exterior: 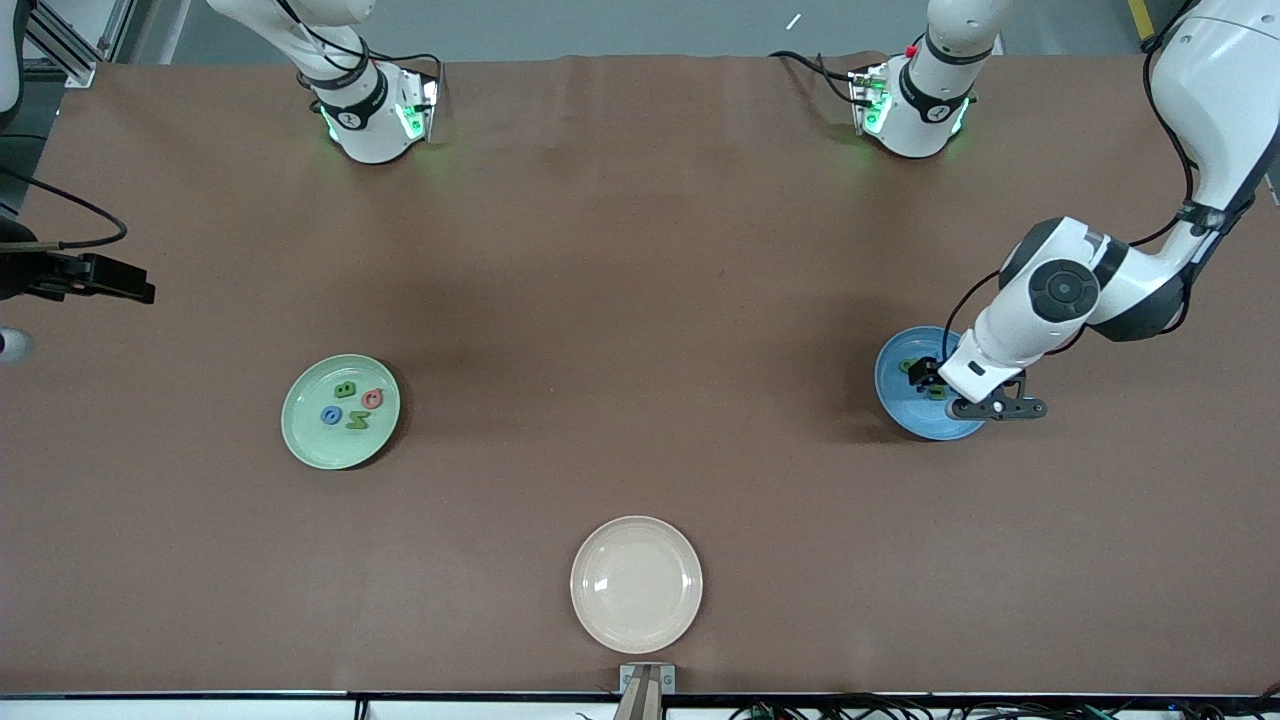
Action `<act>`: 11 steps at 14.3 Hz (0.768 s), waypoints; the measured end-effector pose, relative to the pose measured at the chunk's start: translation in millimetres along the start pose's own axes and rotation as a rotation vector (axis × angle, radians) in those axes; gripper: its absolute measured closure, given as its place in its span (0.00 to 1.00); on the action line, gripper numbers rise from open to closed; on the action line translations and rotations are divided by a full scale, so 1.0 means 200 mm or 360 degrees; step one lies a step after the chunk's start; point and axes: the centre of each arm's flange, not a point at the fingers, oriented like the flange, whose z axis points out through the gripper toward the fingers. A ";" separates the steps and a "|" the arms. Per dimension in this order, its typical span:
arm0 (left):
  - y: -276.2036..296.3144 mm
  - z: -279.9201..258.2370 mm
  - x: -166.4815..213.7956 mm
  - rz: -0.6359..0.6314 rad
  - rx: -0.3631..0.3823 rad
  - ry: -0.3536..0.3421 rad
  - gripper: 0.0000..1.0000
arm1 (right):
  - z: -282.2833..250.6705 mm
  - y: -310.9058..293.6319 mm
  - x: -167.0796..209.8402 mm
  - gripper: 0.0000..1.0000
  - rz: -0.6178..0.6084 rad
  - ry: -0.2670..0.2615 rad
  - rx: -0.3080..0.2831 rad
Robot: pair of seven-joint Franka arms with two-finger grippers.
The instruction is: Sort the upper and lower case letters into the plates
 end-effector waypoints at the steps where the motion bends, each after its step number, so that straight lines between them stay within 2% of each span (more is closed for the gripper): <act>1: 0.01 -0.03 0.03 -0.0008 -0.0041 -0.0010 0.00 | 0.00 -0.01 -0.01 0.00 -0.0005 -0.0003 0.0001; 7: 0.05 -0.20 0.15 -0.0042 -0.0191 -0.0203 0.00 | -0.06 -0.06 -0.09 0.00 -0.0020 0.0041 -0.0021; 11: 0.09 -0.34 0.16 -0.0066 -0.0215 -0.0211 0.00 | -0.05 -0.03 -0.15 0.00 -0.0011 0.0066 -0.0027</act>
